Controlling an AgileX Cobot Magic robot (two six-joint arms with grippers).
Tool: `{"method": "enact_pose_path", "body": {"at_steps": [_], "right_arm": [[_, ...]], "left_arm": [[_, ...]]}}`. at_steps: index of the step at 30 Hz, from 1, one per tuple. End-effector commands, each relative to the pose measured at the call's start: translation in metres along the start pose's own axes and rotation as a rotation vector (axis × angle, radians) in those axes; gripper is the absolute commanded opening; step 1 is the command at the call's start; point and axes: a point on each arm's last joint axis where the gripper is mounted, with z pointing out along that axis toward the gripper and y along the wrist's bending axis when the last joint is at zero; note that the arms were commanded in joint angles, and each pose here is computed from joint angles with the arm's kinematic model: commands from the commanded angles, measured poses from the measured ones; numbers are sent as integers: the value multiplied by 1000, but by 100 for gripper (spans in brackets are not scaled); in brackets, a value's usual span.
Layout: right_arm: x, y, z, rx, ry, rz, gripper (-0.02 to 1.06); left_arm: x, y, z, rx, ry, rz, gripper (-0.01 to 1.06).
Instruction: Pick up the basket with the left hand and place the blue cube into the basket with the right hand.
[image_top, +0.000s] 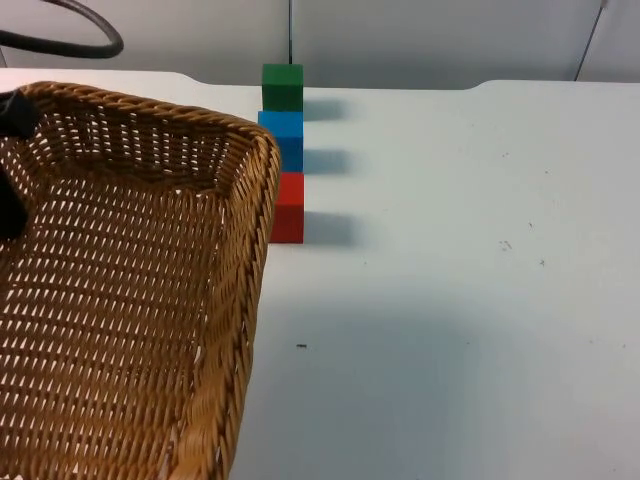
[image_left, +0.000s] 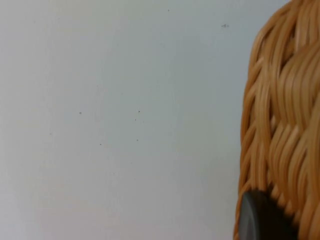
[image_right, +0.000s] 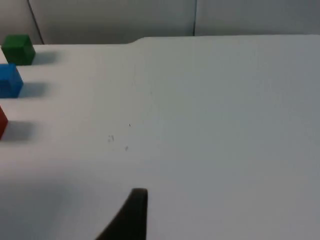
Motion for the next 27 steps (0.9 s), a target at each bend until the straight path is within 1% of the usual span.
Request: {"method": "enact_pose_path", "body": {"at_steps": [1,2,6,7,10,11,12,15,16,17,19,21,22,24,26,27], "right_arm": [[-33,2,5,-40,-50,-42,100],[-33,2,5,-40,-50,-42,100],[-94,12,33,-194,-36,-62,100],[-94,12,33,-194,-36,-62,100],[-129,17,60,-279,-3,-46,100],[-129,17,60,-279,-3,-46,100],[-143,18,74,-313,11,-59,100],[-167,23,112,-395,46,-68,100],[-167,23,112,-395,46,-68,100],[-173,25,125,-430,53,-60,100],[-182,27,146,-465,83,-43,100],[-187,33,165,-497,114,-51,100],[-187,33,165,-497,114,-51,100],[-192,47,182,-540,135,-61,99],[-195,66,197,-551,139,-76,99],[-195,66,197,-551,139,-76,99]], "left_arm": [[-2,-2,-2,26,-11,-21,0],[-2,-2,-2,26,-11,-21,0],[-2,-2,-2,28,-8,-20,0],[-2,-2,-2,28,-8,-20,0],[-3,-2,-2,24,-22,-23,0],[-3,-2,-2,24,-22,-23,0],[-3,-2,-2,27,-23,-25,0],[-4,-4,-2,53,-35,-49,0],[-4,-4,-2,53,-35,-49,0],[-5,-5,-2,61,-39,-56,0],[-5,-6,-2,69,-42,-63,0],[-5,-6,-2,72,-43,-66,0],[-5,-6,-2,72,-43,-66,0],[-6,-6,-2,72,-49,-68,0],[-6,-6,-2,70,-53,-69,0],[-6,-6,-2,70,-53,-69,0]]}}
